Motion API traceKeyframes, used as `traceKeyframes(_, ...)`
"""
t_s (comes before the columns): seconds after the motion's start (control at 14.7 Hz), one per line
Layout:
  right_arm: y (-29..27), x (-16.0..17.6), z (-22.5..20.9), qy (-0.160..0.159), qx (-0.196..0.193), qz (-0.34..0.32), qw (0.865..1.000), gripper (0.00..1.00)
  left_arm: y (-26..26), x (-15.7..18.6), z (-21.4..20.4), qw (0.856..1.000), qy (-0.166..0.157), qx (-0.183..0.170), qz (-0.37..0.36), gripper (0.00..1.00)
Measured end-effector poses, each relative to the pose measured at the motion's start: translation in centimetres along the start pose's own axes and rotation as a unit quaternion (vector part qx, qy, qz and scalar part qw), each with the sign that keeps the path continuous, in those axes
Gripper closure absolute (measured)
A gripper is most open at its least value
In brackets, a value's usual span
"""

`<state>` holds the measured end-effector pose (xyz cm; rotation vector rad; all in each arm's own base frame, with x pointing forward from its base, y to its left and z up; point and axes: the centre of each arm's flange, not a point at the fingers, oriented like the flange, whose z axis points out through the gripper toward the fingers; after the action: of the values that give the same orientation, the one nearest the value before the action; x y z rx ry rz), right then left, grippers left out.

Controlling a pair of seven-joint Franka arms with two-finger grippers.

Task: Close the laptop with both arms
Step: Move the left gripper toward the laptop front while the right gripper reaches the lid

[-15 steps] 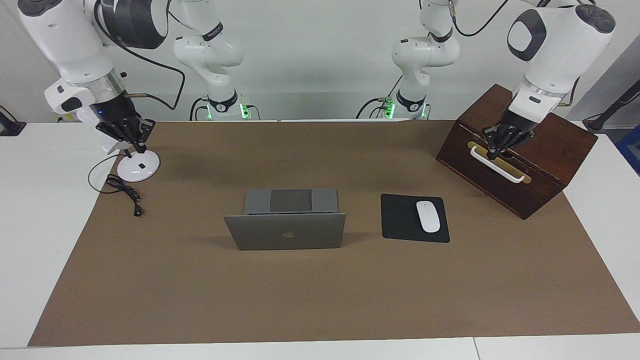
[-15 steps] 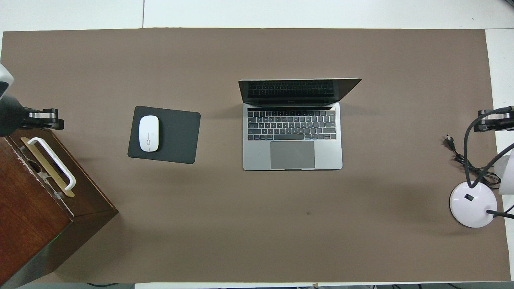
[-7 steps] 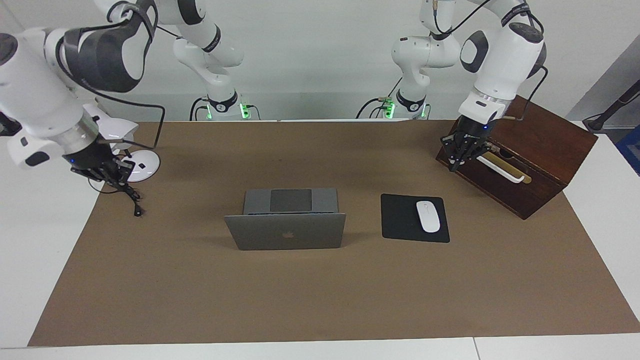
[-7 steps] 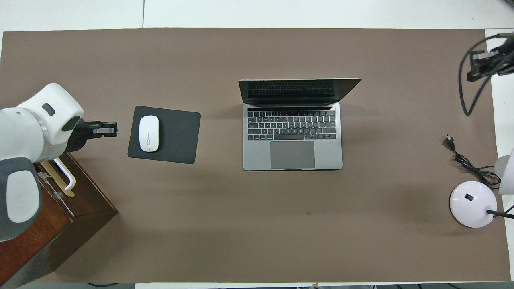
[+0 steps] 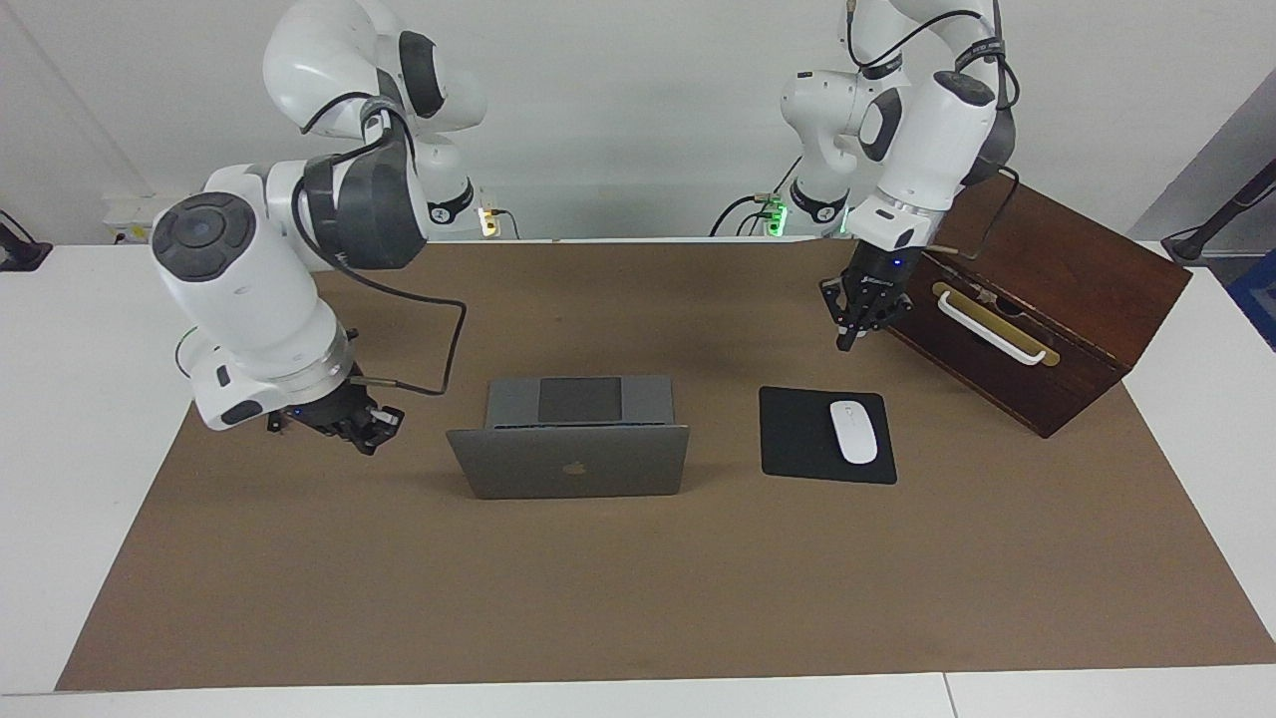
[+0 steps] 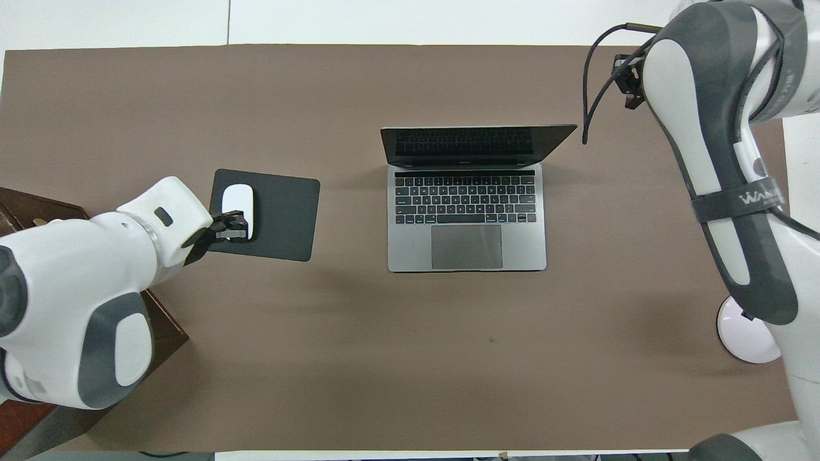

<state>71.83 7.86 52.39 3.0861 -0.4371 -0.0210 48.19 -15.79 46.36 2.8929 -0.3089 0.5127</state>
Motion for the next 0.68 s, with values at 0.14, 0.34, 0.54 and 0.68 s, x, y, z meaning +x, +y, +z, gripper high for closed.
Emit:
traceKeyframes(0.14, -0.8, -0.3, -0.4, 0.006, -0.003, 0.015, 1.000, 0.99, 1.5, -1.5, 1.6, 1.000, 0.012, -0.003, 0.015, 0.99)
traceKeyframes(0.34, -1.3, -0.5, -0.6, 0.011, -0.006, 0.020, 1.000, 0.99, 3.7, -3.4, 3.4, 0.999, 0.034, -0.009, 0.038, 0.99)
traceKeyframes(0.54, -1.1, 0.1, -0.9, 0.031, 0.002, 0.013, 0.999, 0.99, 6.6, -5.4, 5.8, 0.996, 0.061, -0.019, 0.061, 0.99)
traceKeyframes(0.68, -1.3, 0.4, -1.0, 0.044, 0.007, 0.001, 0.999, 0.99, 8.4, -6.5, 7.1, 0.994, 0.072, -0.026, 0.078, 0.99)
